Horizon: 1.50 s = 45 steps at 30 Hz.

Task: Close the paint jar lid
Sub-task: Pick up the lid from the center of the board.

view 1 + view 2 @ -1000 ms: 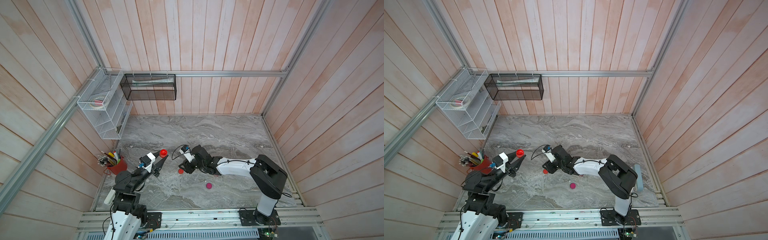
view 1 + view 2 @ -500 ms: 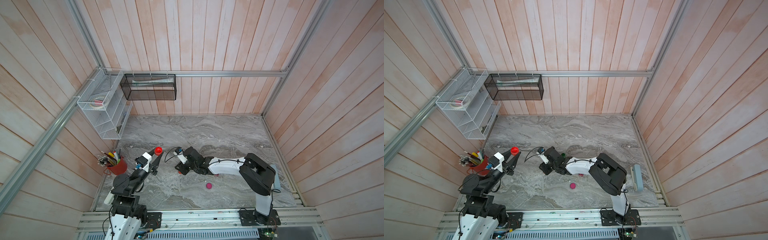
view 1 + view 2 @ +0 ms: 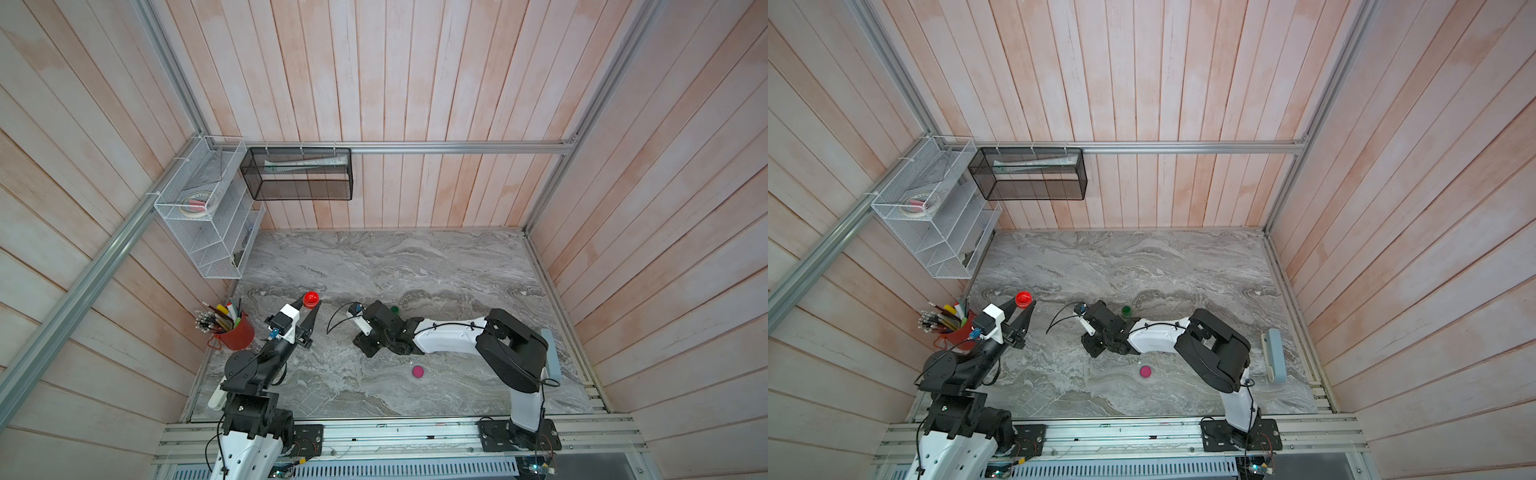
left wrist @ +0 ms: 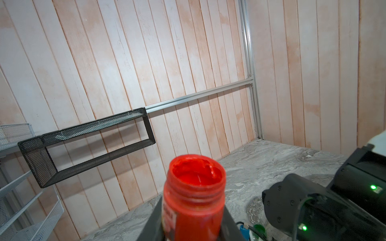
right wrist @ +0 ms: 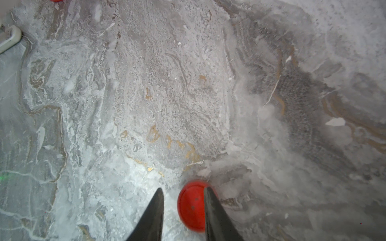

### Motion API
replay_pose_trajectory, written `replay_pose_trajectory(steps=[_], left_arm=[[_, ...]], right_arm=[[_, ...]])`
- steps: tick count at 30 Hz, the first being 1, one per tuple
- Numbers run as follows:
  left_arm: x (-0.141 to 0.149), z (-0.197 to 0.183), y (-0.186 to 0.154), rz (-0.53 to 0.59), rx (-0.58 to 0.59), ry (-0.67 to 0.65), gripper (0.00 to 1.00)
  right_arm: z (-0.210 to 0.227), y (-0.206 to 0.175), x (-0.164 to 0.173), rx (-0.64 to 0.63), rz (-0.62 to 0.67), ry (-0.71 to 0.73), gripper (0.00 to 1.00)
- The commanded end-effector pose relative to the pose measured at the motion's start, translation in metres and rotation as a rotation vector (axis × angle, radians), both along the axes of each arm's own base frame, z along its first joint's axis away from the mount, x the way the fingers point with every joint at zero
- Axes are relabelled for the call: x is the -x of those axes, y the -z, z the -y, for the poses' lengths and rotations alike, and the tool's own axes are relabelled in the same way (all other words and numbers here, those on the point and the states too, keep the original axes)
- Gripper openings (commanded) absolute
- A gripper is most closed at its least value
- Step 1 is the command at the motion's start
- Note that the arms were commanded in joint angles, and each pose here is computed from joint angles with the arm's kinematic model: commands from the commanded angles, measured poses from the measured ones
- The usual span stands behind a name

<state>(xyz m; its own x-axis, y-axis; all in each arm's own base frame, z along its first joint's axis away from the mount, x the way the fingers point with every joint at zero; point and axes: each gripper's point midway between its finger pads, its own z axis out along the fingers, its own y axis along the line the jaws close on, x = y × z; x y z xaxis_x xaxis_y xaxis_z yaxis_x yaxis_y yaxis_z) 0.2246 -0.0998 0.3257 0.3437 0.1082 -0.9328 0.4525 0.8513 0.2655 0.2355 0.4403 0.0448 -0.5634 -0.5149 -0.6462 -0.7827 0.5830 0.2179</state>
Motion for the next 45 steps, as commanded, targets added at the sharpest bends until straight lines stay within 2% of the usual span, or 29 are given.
replay_pose_trajectory(steps=[1, 45], left_arm=[[-0.002, -0.002, 0.006, -0.009, -0.004, -0.015, 0.29], [0.000, 0.001, 0.008, -0.016, -0.004, 0.008, 0.29]], right_arm=[[0.001, 0.008, -0.003, 0.034, -0.001, 0.026, 0.34], [0.011, 0.025, 0.001, 0.143, -0.013, 0.038, 0.40]])
